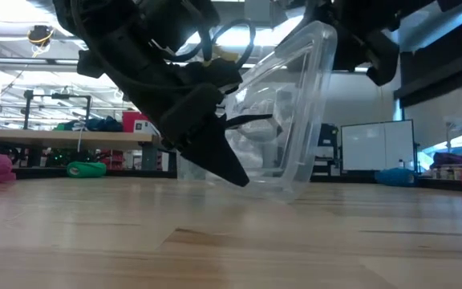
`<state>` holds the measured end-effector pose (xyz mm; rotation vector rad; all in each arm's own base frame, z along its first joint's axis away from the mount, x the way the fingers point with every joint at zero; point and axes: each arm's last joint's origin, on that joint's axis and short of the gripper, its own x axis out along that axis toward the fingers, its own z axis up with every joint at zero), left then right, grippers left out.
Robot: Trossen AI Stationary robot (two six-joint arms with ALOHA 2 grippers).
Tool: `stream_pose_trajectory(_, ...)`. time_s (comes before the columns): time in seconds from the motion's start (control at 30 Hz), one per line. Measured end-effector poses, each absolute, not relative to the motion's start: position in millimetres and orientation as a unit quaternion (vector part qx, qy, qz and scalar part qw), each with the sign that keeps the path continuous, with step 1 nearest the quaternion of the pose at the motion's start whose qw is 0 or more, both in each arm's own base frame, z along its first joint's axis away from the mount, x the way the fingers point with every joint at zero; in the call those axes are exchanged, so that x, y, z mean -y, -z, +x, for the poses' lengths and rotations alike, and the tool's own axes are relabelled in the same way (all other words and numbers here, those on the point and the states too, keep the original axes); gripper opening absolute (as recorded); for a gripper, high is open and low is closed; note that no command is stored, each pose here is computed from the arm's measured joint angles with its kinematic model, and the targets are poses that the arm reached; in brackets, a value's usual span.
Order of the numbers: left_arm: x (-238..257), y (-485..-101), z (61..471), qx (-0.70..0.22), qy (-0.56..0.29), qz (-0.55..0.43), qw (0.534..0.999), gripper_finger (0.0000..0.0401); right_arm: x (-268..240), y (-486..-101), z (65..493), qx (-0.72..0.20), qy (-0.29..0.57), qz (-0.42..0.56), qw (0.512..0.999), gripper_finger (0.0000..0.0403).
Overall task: Roll bandage
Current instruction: Close the transparent bin
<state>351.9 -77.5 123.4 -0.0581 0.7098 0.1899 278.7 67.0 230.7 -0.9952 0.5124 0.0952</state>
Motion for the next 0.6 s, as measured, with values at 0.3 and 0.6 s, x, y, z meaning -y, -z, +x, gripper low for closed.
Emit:
stream_pose_trajectory(0.3, 77.1, -122.8, 351.1, -0.351, -0.095, -0.025, 0.931, 0.0114, -70.7, -232.1, 277.4, -0.247, -0.056, -0.634, 0.731, 0.0186)
stream_pose_trajectory(0.6, 76.7, -121.6, 350.0, -0.359, -0.096, -0.022, 0.928, 0.0114, -71.8, -225.6, 271.2, -0.29, -0.066, -0.686, 0.663, 0.0186)
